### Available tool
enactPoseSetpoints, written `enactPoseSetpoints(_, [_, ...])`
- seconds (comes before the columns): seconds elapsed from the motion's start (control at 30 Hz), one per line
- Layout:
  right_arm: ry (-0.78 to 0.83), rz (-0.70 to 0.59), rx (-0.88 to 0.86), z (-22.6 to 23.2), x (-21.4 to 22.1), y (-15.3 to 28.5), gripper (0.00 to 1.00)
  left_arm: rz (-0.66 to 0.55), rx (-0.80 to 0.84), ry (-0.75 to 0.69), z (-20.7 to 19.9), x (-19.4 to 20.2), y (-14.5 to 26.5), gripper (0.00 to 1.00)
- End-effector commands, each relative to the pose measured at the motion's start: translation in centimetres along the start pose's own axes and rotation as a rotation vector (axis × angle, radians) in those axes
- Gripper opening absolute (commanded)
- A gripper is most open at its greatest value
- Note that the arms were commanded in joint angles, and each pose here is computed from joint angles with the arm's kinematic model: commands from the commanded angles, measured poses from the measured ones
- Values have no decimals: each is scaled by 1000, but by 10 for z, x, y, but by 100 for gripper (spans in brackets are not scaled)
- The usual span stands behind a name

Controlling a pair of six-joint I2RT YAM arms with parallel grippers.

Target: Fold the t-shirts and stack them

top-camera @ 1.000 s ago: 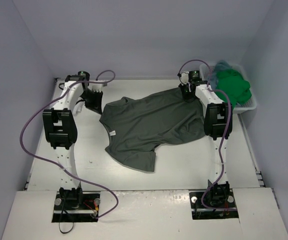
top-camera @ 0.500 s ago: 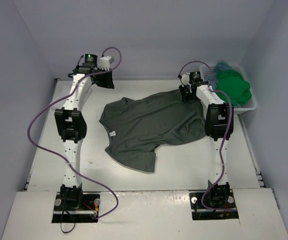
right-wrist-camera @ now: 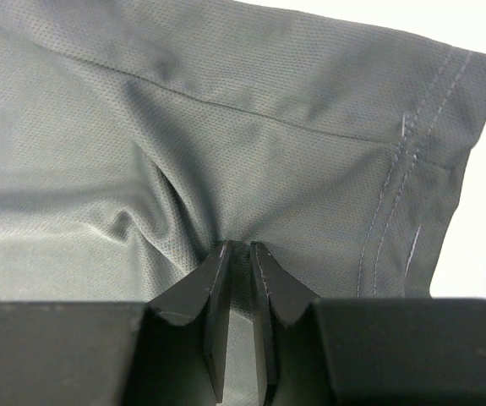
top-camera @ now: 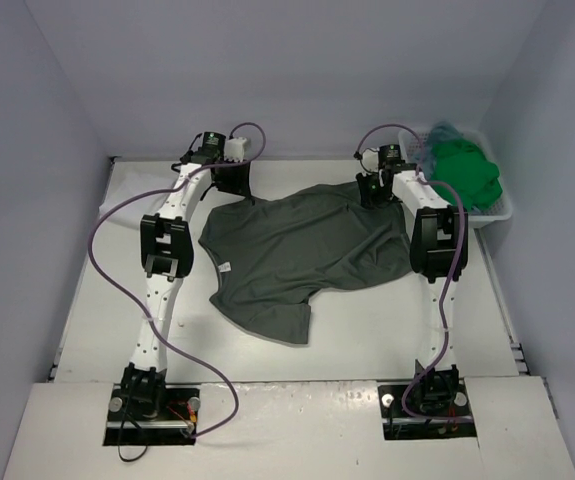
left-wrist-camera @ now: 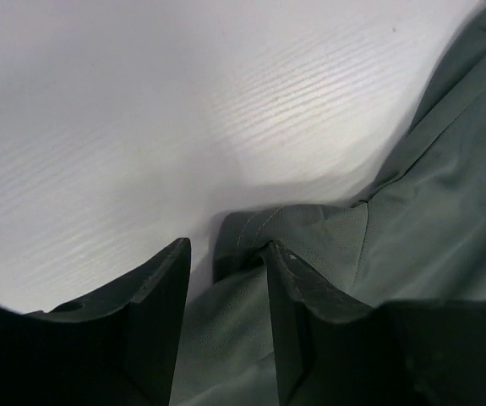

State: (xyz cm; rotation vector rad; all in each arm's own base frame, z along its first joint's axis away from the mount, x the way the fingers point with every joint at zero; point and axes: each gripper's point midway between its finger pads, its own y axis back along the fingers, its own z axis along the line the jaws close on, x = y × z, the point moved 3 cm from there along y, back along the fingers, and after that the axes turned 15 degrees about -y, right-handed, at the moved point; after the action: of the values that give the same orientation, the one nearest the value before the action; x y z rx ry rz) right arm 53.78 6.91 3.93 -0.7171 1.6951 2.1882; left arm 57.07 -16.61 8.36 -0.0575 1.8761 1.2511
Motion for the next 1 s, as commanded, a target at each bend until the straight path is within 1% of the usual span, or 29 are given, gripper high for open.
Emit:
enactPoseSetpoints(0.0, [3,-38,-32,14,-16,34,11,-164,-64,-54,-5,-62,44,36])
enactPoseSetpoints(0.3, [9,-38,-46,16,-16,33,11,-104,-1,-36,-17,-43,35,36])
enactPoseSetpoints(0.57, [6,-30,-48,13,-13,29,11,-70,100,-9,-38,-29,23,35])
enactPoseSetpoints(0.67, [5,-26,-48,12,-12,28,11,-57,97,-16,-41,-26,18,24])
enactPoseSetpoints(0.7, [7,-27,-49,13,-12,28,8,-55,92,-17,-41,-26,17,20])
enactPoseSetpoints(0.73, [4,-23,-49,12,-11,27,7,-57,81,-19,-39,-26,17,14])
enactPoseSetpoints(0.8, [2,-16,-51,12,-8,24,6,-59,35,-25,-33,-28,17,6])
enactPoseSetpoints(0.83, [3,-13,-53,12,-7,24,6,-70,9,-31,-30,-32,21,0])
enactPoseSetpoints(0.9, [1,-6,-55,13,-5,22,6,-79,-71,-35,-18,-32,21,0])
enactPoseSetpoints(0.97, [1,-2,-57,12,-3,21,6,-128,-167,-59,-10,-46,39,0])
